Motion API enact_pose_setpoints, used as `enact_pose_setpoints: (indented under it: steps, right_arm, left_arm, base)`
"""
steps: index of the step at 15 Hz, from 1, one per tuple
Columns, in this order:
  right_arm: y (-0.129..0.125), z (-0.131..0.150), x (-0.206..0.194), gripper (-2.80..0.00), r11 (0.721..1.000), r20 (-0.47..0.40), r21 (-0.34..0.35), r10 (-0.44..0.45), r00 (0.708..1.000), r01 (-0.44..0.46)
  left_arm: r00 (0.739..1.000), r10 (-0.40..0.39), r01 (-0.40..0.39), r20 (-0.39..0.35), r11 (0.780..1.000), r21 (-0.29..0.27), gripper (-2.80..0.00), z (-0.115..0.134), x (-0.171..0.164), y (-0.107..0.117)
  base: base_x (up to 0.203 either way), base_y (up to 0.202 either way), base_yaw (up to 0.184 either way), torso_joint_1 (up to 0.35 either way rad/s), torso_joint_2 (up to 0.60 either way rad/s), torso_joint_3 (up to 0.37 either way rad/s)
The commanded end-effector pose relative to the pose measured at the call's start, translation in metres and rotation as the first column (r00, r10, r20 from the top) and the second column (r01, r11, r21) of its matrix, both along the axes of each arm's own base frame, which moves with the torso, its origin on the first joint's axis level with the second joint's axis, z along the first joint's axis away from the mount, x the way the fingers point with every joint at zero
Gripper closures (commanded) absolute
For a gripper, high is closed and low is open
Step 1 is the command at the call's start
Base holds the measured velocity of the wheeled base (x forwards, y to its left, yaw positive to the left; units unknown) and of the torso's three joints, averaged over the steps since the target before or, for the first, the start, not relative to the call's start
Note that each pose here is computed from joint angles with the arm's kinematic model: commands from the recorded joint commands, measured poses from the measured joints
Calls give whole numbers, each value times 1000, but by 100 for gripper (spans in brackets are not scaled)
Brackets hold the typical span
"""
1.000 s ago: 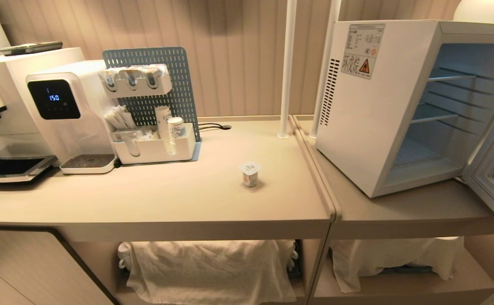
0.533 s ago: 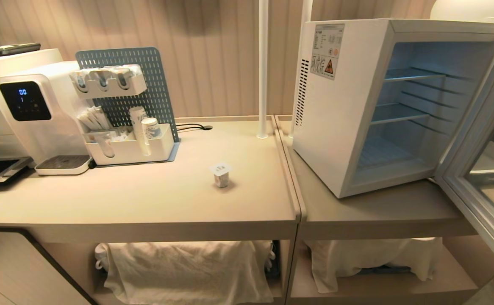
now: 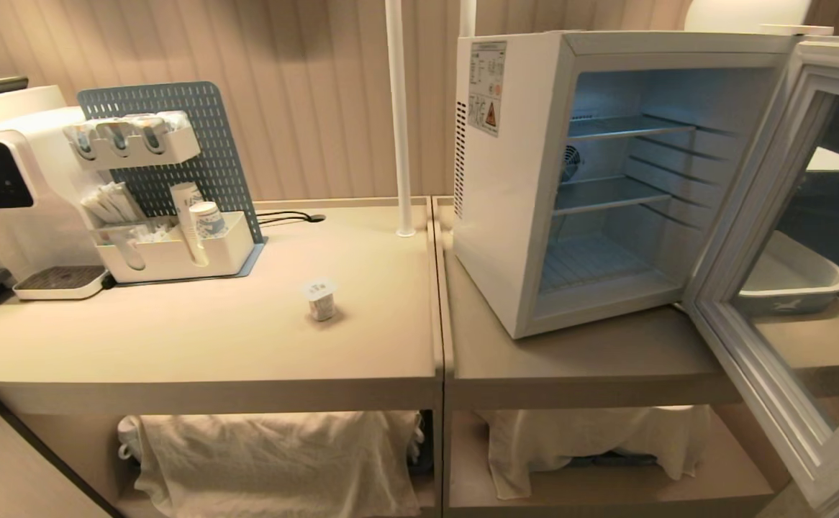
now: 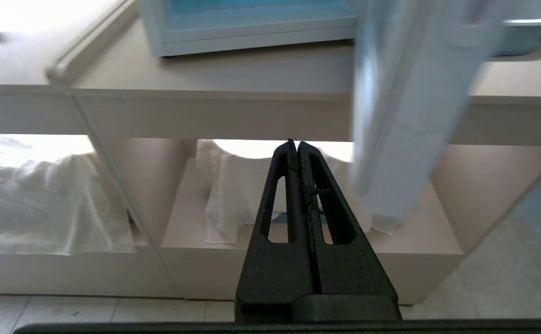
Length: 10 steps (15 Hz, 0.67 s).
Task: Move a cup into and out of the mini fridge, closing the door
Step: Close the freezer door
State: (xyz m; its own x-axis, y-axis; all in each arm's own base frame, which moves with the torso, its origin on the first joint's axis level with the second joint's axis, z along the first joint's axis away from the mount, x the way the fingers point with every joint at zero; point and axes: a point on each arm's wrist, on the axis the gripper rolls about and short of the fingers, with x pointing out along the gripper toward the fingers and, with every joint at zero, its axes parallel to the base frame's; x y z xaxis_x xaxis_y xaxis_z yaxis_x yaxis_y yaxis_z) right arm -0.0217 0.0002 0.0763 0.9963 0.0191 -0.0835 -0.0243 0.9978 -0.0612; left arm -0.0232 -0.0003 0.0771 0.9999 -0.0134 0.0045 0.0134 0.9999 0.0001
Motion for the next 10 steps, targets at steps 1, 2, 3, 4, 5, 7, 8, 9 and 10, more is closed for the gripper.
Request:
enact_pose_setpoints:
  steps: [1, 2, 3, 4, 5, 7, 8, 9, 10]
  right_arm:
    - [0, 0, 0, 0, 1000, -2, 0, 1, 1000, -1]
    - [0, 0, 0, 0, 1000, -1, -1, 1, 1000, -1]
    - [0, 0, 0, 0, 1000, -2, -1, 1, 1000, -1]
    - [0, 0, 0, 0, 1000, -2, 0, 1, 1000, -1]
    - [0, 0, 0, 0, 1000, -1, 0, 1, 1000, -1]
    - [0, 0, 0, 0, 1000, -2, 0, 1, 1000, -1]
    - [0, 0, 0, 0, 1000, -1, 0, 1, 1000, -1]
    - [0, 0, 0, 0, 1000, -2, 0, 1, 1000, -1]
    - [0, 0, 0, 0, 1000, -2, 0, 1, 1000, -1]
  left_arm:
    - [1000, -2, 2, 0, 1000, -1, 0, 0, 0, 0]
    - [1000, 0, 0, 0, 1000, -2, 0, 0, 0, 0]
    - [1000, 0, 0, 0, 1000, -3, 0, 0, 0, 0]
    - [1000, -2, 2, 0, 1000, -3, 0, 0, 0, 0]
    - [1000, 0, 0, 2, 1000, -3, 0, 0, 0, 0]
    - [1000, 0, 0, 1, 1000, -3, 0, 0, 0, 0]
    - [1000, 0, 0, 2, 1000, -3, 0, 0, 0, 0]
    - [1000, -2, 2, 2, 1000, -4, 0, 0, 0, 0]
    - [1000, 0, 0, 2, 1000, -6, 0, 0, 0, 0]
  base:
    - [0, -198, -3, -2, 3, 12]
    - [0, -195, 0, -1, -1, 5]
    - [0, -200, 1, 2, 11, 2]
    - [0, -196, -1, 2, -2, 2]
    - [0, -193, -1, 2, -2, 1]
    - [0, -195, -1, 4, 2, 2]
    - [0, -195, 0, 3, -2, -2]
    - [0, -195, 0, 2, -6, 6]
    - [0, -197, 0, 4, 7, 0]
